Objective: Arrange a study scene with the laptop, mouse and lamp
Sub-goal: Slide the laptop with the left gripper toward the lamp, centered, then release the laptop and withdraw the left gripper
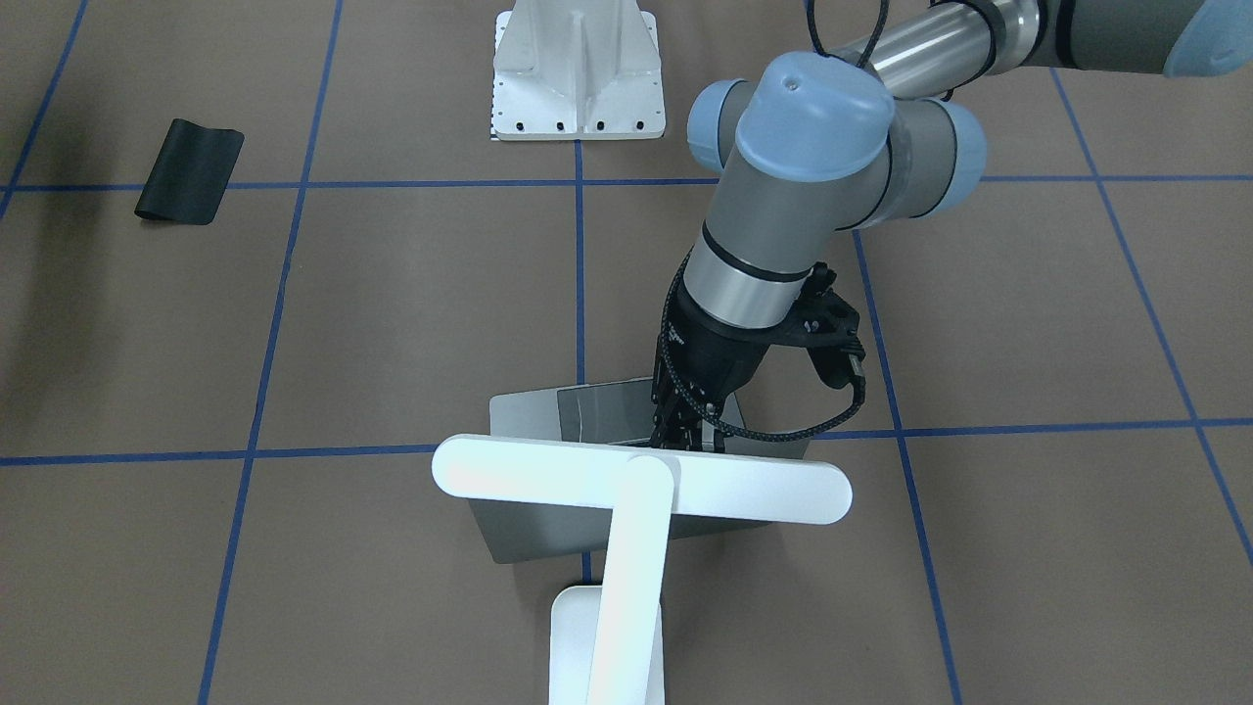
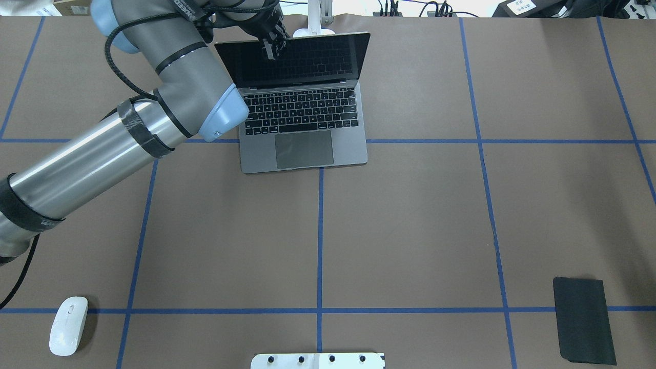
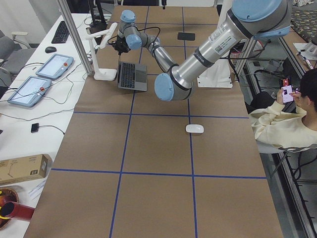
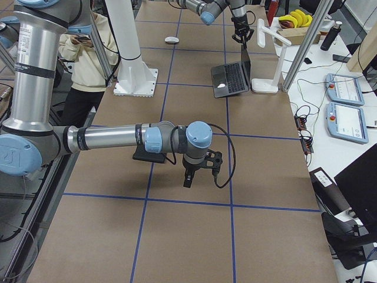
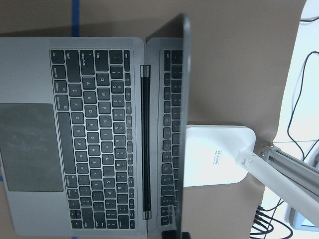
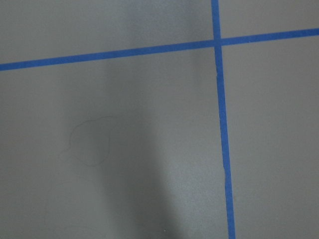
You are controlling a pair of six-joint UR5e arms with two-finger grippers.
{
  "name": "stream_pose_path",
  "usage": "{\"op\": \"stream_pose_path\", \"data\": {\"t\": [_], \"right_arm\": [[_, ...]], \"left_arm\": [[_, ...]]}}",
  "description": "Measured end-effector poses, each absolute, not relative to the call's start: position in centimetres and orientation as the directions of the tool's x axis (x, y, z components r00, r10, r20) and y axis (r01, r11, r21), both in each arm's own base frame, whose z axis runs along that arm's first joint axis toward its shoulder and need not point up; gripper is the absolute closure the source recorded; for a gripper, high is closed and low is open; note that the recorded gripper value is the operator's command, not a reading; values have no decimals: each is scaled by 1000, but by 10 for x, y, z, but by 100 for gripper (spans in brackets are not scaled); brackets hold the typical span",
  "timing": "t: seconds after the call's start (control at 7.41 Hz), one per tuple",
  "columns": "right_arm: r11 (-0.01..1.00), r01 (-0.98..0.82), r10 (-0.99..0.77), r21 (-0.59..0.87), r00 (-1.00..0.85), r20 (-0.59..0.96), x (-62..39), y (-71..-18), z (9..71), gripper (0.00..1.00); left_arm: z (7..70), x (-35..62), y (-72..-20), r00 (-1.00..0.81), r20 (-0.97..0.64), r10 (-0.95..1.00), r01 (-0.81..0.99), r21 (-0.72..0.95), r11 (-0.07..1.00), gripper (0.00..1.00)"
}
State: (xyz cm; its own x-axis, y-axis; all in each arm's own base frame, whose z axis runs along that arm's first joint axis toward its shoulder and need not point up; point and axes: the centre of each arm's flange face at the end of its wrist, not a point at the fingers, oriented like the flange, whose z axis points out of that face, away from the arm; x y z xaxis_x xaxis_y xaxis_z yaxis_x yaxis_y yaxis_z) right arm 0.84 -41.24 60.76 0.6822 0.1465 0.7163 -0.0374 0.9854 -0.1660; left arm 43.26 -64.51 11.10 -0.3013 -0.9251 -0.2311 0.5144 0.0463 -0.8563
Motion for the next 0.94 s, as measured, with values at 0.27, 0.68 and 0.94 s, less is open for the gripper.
{"op": "stream_pose_path", "data": {"t": [0.27,0.68,0.94], "right_arm": [[986,-37,146,-165,682,717,8,-415,607,0],[985,-37,146,-166,682,717,8,-415,607,0],[985,-38,147,-167,682,717,8,-416,606,0]], "left_arm": [[121,435,-651,-224,-341,-913,559,-812,166,100],[134,424,-649,-135,-429,-893,570,-771,285,0],[172,393,-613,-86,-484,-871,553,-750,362,0]]}}
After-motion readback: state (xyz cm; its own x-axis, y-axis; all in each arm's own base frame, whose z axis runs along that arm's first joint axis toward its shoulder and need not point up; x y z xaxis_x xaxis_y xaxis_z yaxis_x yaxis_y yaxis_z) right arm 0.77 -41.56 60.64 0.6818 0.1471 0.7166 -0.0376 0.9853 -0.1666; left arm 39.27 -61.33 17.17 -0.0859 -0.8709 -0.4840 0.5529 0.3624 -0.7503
